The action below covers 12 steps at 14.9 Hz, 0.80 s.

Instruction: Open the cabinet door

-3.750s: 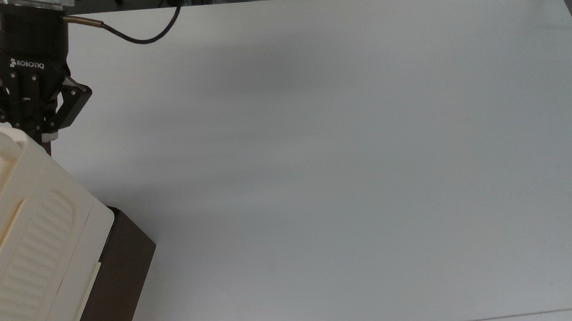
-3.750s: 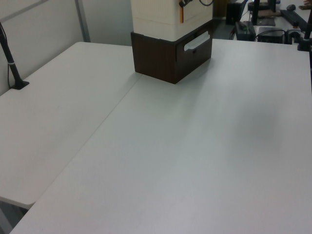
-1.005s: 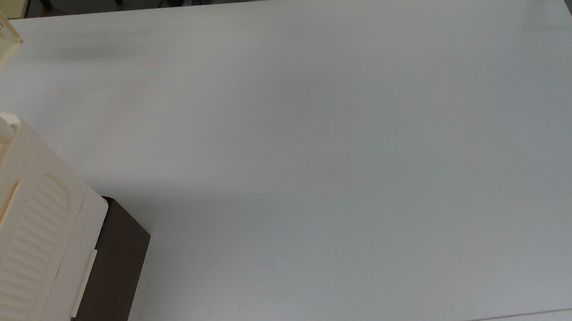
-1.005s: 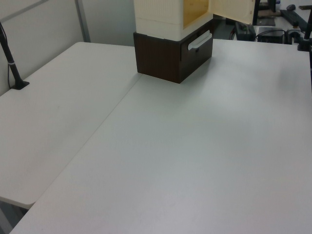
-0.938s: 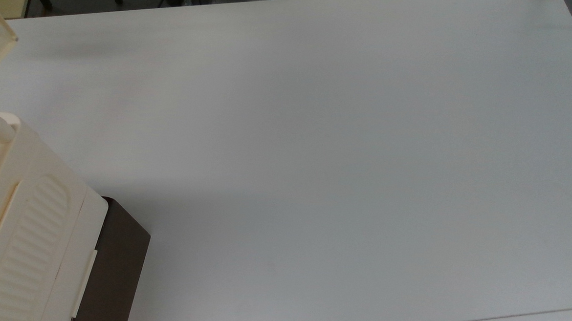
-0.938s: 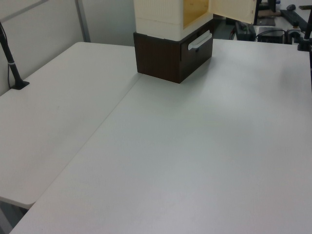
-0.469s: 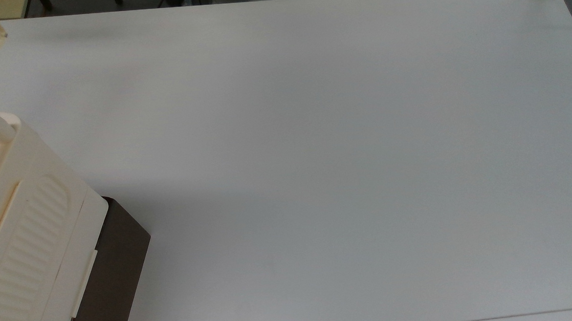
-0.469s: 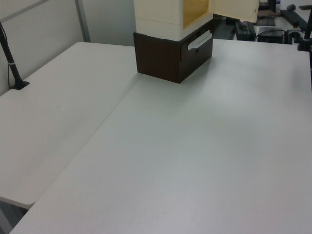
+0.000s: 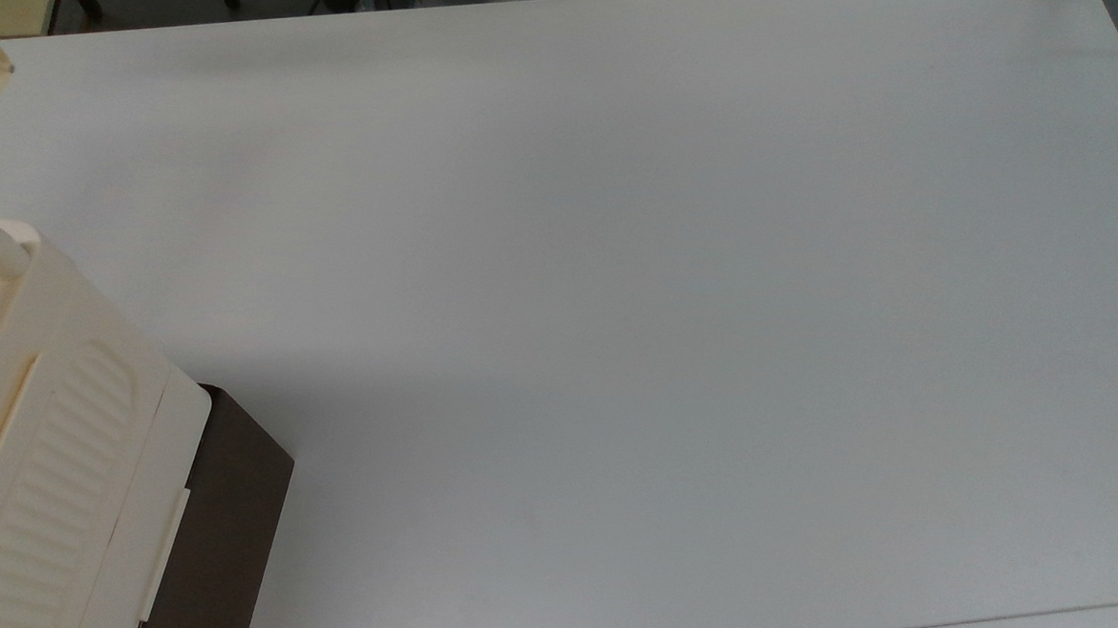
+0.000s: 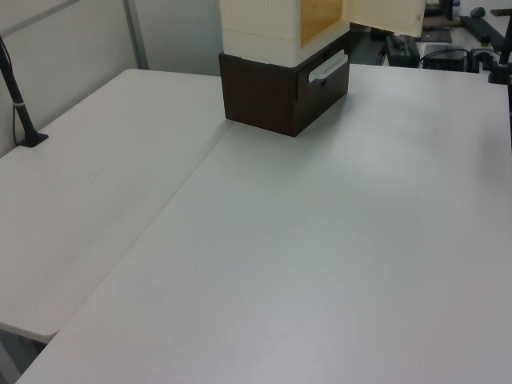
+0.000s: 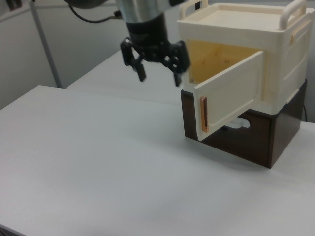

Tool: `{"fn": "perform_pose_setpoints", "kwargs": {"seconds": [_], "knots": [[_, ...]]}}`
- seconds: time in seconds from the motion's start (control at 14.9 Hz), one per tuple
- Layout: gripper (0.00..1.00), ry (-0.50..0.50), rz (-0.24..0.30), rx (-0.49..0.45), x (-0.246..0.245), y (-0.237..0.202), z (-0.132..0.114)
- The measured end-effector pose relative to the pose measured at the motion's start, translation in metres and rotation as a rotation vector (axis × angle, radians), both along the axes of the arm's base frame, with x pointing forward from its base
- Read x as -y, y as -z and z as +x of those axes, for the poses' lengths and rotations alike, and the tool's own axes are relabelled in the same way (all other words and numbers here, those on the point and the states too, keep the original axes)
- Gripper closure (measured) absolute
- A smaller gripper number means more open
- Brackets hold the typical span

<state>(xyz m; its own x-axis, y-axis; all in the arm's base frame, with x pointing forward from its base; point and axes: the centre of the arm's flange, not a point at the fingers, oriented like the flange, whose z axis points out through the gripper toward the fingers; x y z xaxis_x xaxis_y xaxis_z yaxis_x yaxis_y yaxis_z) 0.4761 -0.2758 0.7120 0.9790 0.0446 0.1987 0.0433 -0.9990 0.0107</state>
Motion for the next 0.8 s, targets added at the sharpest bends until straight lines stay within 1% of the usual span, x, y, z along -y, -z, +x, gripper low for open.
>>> {"fn": "perform_pose_setpoints", "kwargs": {"seconds": [0.13, 0.33, 0.54, 0.8], "knots": [[0.00, 0.021, 0.026, -0.004, -0.055, 0.000, 0.028], [0.00, 0.038, 0.051, -0.014, -0.115, 0.003, 0.051], [0.00, 0.053, 0.073, -0.046, -0.160, 0.016, 0.066], [0.00, 0.013, 0.083, -0.088, -0.213, 0.035, 0.078]]}}
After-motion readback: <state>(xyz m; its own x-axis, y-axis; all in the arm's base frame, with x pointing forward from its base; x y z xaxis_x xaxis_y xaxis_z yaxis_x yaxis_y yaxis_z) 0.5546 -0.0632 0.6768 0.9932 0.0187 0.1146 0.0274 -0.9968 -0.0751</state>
